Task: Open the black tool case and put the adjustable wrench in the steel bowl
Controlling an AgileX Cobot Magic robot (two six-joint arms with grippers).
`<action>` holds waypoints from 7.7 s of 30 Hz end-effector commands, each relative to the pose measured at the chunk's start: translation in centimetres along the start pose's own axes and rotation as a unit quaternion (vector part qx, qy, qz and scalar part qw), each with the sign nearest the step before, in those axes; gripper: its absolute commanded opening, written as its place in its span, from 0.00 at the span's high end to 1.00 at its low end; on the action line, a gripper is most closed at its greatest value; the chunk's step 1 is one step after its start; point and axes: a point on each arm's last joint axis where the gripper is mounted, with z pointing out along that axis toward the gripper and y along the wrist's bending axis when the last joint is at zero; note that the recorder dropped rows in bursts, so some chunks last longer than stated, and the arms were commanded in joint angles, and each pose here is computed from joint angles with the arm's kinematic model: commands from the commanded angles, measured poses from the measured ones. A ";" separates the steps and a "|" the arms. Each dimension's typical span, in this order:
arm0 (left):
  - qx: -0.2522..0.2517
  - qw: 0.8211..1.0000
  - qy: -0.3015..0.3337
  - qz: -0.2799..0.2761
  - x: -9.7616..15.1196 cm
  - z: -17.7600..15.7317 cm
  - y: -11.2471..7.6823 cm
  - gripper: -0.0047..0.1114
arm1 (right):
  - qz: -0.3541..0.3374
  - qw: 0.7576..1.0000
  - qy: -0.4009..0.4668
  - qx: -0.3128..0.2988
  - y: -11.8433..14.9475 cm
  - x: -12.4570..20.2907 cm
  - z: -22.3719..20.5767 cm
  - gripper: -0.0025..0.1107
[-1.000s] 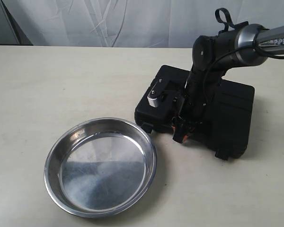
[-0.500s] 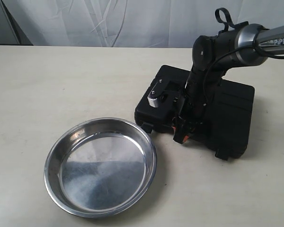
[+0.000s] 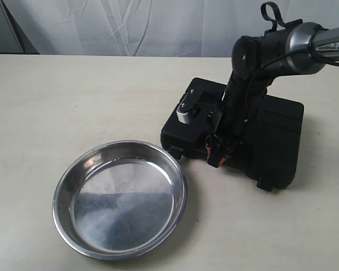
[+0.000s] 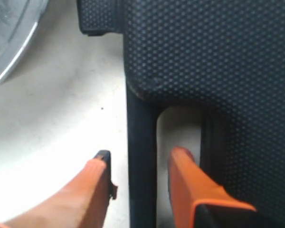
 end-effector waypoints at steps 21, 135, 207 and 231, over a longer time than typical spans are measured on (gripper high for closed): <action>0.005 1.000 -0.002 0.001 -0.1 0.0 -0.1 0.96 | -0.008 1.000 0.005 0.011 -0.4 0.1 0.0 0.68; 0.005 1.000 -0.002 0.001 -0.1 0.0 -0.1 0.96 | -0.098 0.840 -0.200 0.494 -9.7 3.0 -14.4 0.98; 0.006 1.000 -0.002 0.001 -0.1 0.0 -0.1 0.96 | 0.079 0.869 -0.354 0.338 -7.6 -6.7 -7.2 0.99; 0.006 1.000 -0.002 0.001 -0.1 0.0 -0.1 0.96 | 0.269 0.962 -0.021 -0.052 -6.5 1.8 -6.2 0.99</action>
